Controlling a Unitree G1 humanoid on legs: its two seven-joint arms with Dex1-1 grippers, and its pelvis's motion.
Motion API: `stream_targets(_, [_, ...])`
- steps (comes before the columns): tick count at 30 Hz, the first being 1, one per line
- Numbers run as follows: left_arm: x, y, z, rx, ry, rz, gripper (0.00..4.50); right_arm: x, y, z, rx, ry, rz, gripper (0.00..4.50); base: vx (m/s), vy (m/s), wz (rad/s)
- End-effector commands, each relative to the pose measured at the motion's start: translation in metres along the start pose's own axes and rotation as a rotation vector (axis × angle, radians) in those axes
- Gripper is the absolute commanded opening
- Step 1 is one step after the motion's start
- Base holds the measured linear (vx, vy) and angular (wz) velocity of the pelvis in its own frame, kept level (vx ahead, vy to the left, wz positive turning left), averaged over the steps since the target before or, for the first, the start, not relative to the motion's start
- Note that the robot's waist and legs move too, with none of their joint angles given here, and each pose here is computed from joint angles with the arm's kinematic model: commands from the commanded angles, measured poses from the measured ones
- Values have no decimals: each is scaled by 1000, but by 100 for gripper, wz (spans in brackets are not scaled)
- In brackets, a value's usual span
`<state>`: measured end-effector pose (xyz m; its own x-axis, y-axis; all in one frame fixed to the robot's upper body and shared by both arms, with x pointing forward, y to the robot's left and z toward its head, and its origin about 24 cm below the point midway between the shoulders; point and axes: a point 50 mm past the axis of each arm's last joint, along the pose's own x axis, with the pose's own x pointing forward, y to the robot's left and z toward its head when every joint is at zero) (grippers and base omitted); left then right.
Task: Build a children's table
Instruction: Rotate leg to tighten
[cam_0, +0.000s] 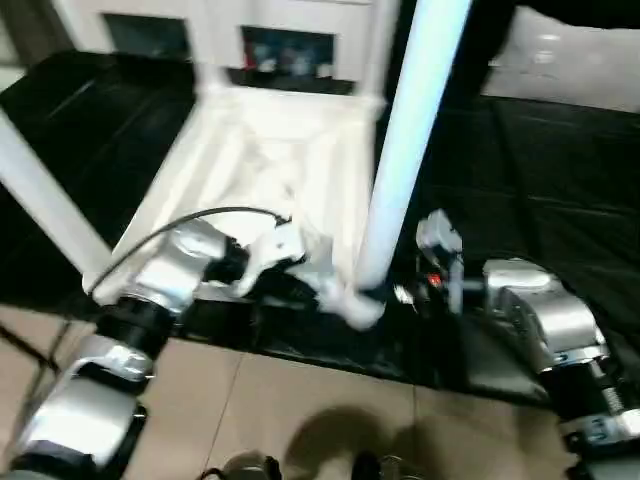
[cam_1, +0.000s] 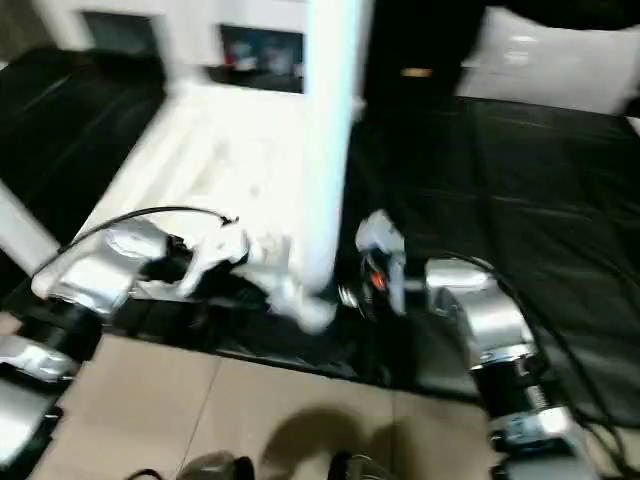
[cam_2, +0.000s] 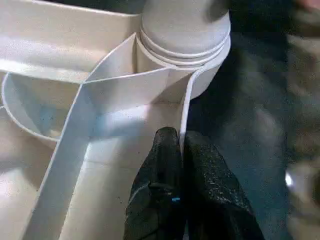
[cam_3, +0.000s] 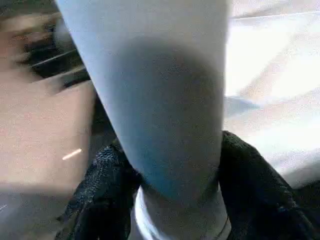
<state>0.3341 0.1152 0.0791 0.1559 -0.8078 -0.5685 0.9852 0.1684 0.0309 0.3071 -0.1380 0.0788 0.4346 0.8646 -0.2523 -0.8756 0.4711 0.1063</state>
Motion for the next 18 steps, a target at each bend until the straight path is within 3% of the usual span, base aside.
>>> stream_targets(1, [16,2,16,-40,-80,97,0,25,16,1,34,-13,-16,202,0,0,0])
stream_targets(7, [36,10,33,-137,-114,317,0,55,15,11,132,-72,-370,200,0,0,0])
stream_targets(11, [43,10,39,-131,-110,363,0,67,22,13,159,-86,-429,200,0,0,0])
stream_targets(13, [43,9,40,-129,-109,362,0,66,22,14,145,-101,-455,255,0,0,0])
stream_targets(18, [36,8,33,-95,-88,334,0,54,16,13,133,-132,-458,305,0,0,0])
